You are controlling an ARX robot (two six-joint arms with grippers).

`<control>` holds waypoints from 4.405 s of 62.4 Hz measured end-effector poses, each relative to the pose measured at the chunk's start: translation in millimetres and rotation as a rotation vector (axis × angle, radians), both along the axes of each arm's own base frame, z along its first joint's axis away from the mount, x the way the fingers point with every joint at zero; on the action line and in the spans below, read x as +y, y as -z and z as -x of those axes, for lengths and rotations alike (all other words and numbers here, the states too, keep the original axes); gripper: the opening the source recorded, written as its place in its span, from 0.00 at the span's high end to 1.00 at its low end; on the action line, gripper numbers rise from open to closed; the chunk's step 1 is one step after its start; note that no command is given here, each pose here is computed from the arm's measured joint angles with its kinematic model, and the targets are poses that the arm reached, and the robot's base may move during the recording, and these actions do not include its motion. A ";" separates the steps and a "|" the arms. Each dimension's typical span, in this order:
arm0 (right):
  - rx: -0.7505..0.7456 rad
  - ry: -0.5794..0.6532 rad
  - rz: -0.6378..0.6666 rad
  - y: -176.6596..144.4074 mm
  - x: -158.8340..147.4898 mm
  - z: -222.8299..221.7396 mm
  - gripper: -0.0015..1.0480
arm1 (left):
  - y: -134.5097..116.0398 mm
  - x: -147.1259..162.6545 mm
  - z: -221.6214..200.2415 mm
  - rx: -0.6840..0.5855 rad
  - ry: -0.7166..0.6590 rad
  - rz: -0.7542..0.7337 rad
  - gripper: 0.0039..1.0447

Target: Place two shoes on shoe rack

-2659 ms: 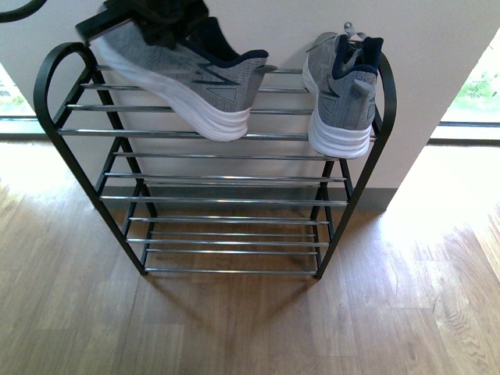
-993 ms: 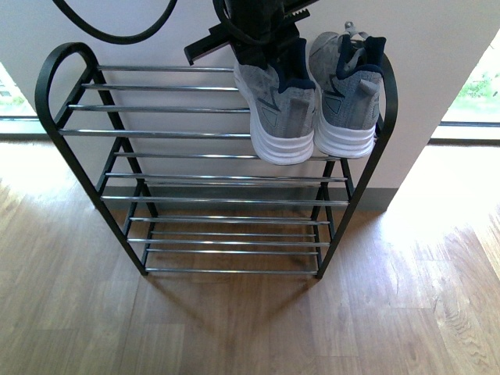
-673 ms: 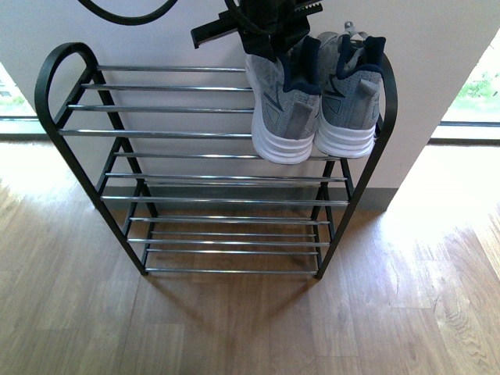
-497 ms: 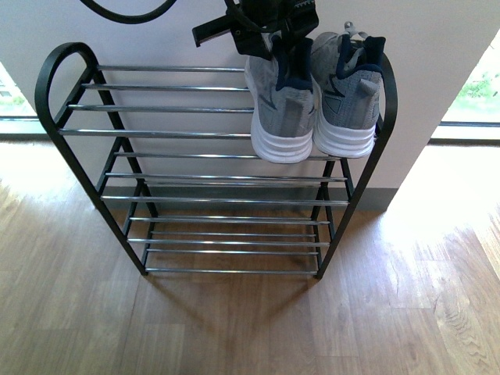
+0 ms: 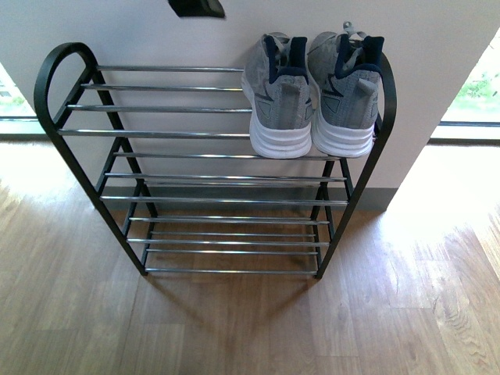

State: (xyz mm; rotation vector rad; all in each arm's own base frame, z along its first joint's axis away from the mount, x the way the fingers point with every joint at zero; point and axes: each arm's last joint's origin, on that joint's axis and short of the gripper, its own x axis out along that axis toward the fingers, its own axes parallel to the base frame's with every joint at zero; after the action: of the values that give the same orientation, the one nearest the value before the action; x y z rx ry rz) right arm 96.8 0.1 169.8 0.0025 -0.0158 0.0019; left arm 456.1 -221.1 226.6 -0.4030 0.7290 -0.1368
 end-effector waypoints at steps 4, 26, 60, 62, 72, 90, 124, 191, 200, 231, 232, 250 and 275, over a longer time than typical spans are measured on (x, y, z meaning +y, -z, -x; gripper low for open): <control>0.000 0.000 0.000 0.0 0.0 0.0 0.09 | -28.6 38.6 16.9 -0.146 -0.121 -0.054 0.09; 0.000 0.000 0.000 0.0 0.0 0.0 0.09 | -4.9 137.1 118.6 -0.736 -0.137 -0.342 0.57; 0.000 0.000 0.000 0.0 0.0 0.0 0.09 | 40.3 200.1 237.3 -0.721 -0.137 -0.393 0.99; 0.000 0.000 0.000 0.0 0.0 0.0 0.09 | 41.4 201.3 241.6 -0.723 -0.136 -0.392 0.99; 0.000 0.000 0.000 0.0 0.0 0.0 0.09 | 46.2 206.8 260.1 -0.723 -0.135 -0.392 0.99; 0.000 0.000 0.000 0.0 0.0 0.0 0.09 | 58.4 220.5 291.6 -0.734 -0.140 -0.393 0.99; 0.000 0.000 0.000 0.0 0.0 0.0 0.09 | 58.7 220.6 321.6 -0.731 -0.137 -0.393 0.99; 0.000 0.000 0.000 0.0 0.0 0.0 0.09 | 60.5 220.7 355.8 -0.710 -0.132 -0.394 0.99; 0.000 0.000 0.000 0.0 0.0 0.0 0.09 | 59.7 220.9 358.2 -0.725 -0.137 -0.394 0.99; 0.000 0.000 0.000 0.0 0.0 0.0 0.09 | 59.5 220.9 358.3 -0.727 -0.137 -0.394 0.38; 0.000 0.000 0.000 0.0 0.0 0.0 0.09 | 59.5 220.9 358.3 -0.727 -0.137 -0.394 0.35; 0.000 0.000 0.000 0.0 0.0 0.0 0.09 | 59.5 220.9 358.3 -0.727 -0.137 -0.396 0.09; 0.000 0.000 0.000 0.0 0.0 0.0 0.09 | 59.5 220.9 358.3 -0.727 -0.136 -0.396 0.09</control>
State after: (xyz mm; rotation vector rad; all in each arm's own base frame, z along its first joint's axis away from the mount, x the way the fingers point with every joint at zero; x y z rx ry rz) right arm 96.8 0.1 169.8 0.0025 -0.0158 0.0015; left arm 97.8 -0.3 167.1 -0.0067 0.0017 -0.0027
